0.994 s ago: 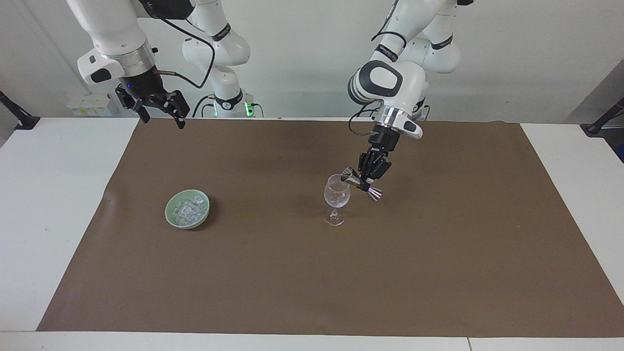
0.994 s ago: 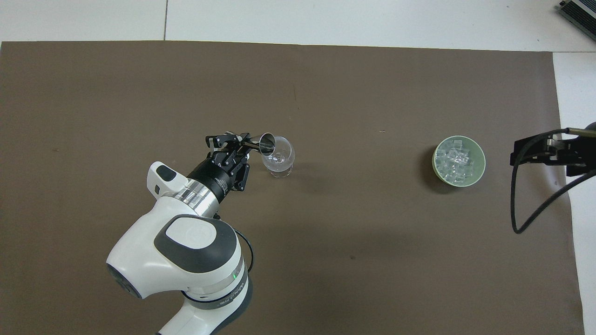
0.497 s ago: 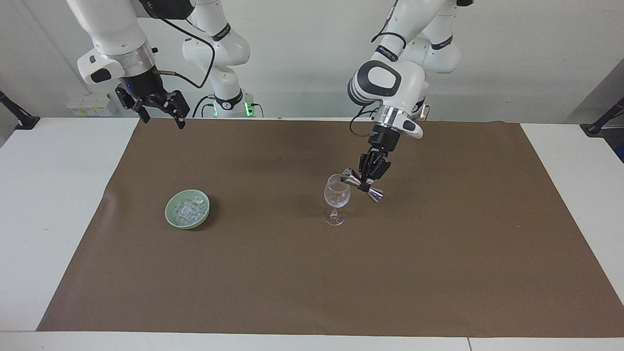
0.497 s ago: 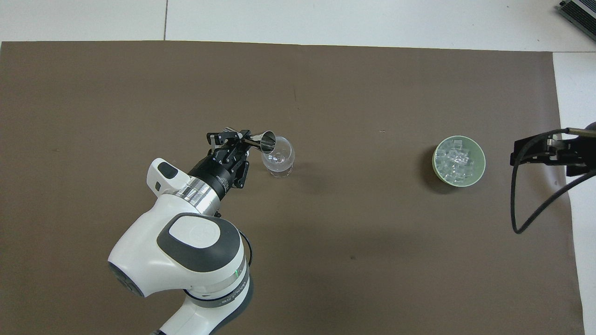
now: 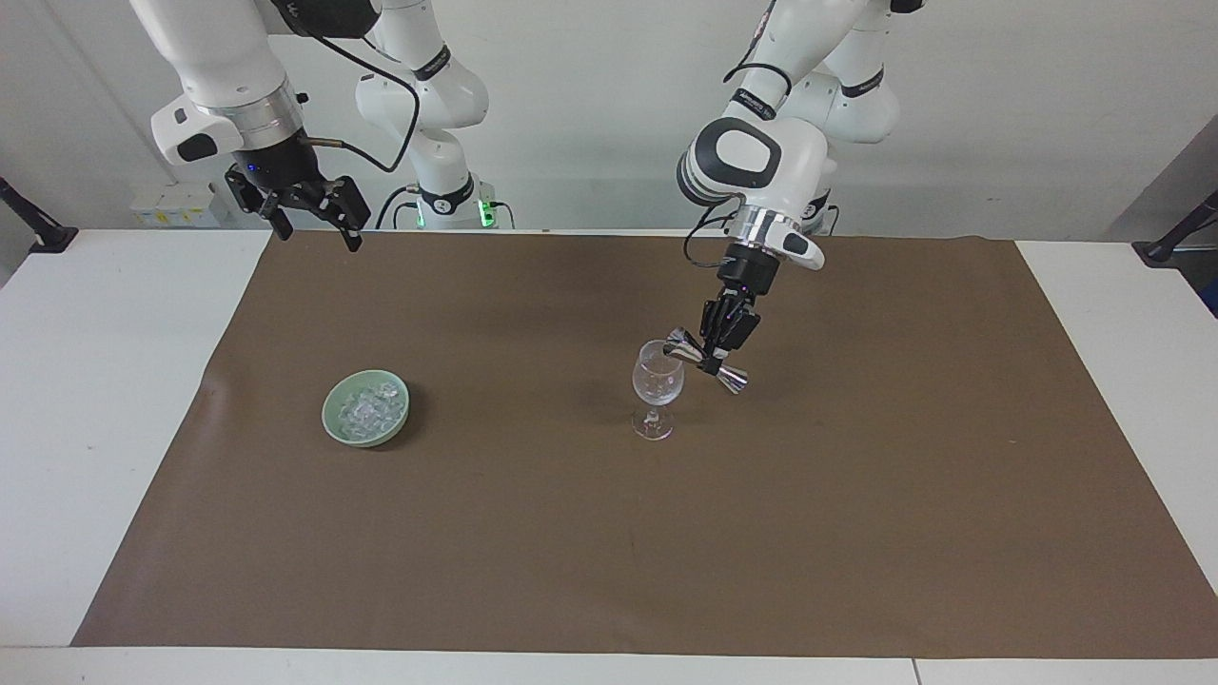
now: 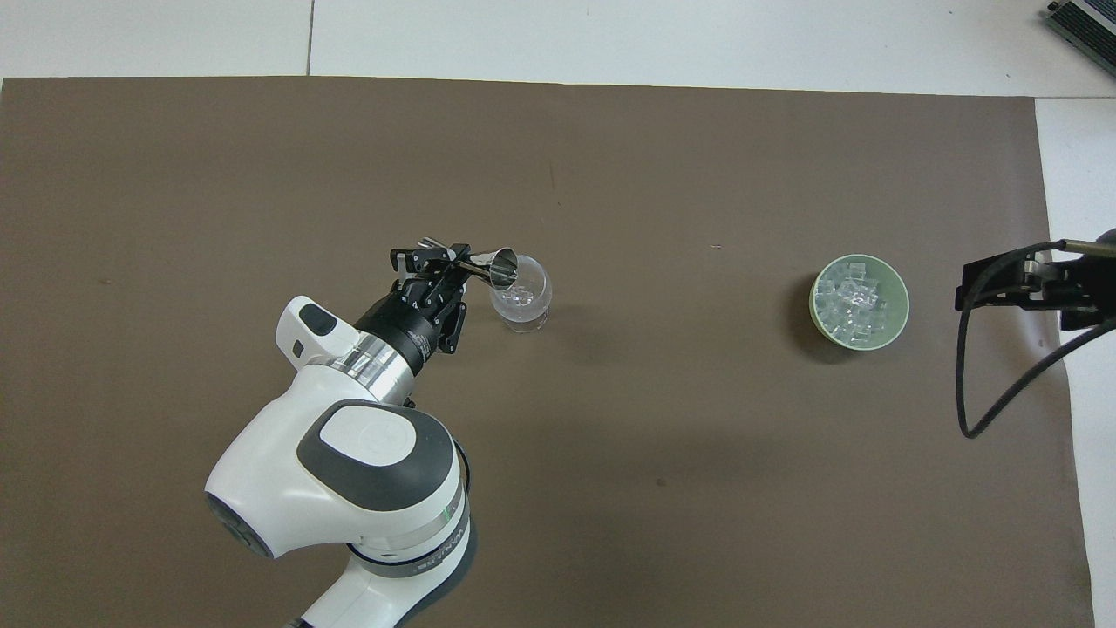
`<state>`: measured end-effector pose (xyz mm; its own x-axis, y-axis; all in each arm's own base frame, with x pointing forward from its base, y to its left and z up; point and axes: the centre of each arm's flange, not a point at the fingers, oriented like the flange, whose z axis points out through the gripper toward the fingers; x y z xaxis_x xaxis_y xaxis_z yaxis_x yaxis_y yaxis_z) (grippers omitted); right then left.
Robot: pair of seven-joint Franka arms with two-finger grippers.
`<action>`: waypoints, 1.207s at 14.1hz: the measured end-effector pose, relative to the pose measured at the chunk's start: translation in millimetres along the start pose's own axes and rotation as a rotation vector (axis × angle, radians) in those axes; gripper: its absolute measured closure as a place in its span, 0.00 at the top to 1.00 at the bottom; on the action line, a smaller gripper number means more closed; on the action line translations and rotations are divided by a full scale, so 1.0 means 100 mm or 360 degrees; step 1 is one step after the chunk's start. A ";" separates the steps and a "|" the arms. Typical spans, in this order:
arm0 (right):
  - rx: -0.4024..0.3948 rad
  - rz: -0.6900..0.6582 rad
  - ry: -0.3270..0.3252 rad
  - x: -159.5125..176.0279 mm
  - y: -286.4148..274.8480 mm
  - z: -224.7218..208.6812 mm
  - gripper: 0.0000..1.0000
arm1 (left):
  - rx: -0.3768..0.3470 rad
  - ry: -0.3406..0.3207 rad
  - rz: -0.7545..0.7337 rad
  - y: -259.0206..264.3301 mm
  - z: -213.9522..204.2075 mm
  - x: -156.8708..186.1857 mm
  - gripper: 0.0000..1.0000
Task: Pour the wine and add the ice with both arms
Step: 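Tilt the jigger over the clear glass with the left gripper, then keep tilting the jigger further to empty it into the glass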
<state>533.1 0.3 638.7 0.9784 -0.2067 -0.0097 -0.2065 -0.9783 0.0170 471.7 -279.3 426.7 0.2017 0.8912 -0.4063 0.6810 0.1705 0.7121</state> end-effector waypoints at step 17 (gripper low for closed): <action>0.0000 0.0000 0.0000 0.00 0.00 0.00 1.00 | -0.0012 0.0053 0.0188 0.01 0.00 -0.05 0.22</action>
<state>533.1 0.3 638.7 0.9784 -0.2067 -0.0097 -0.2065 -0.9783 0.0170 471.3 -283.2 429.2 0.2567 0.9187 -0.3002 0.6485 0.0666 0.7583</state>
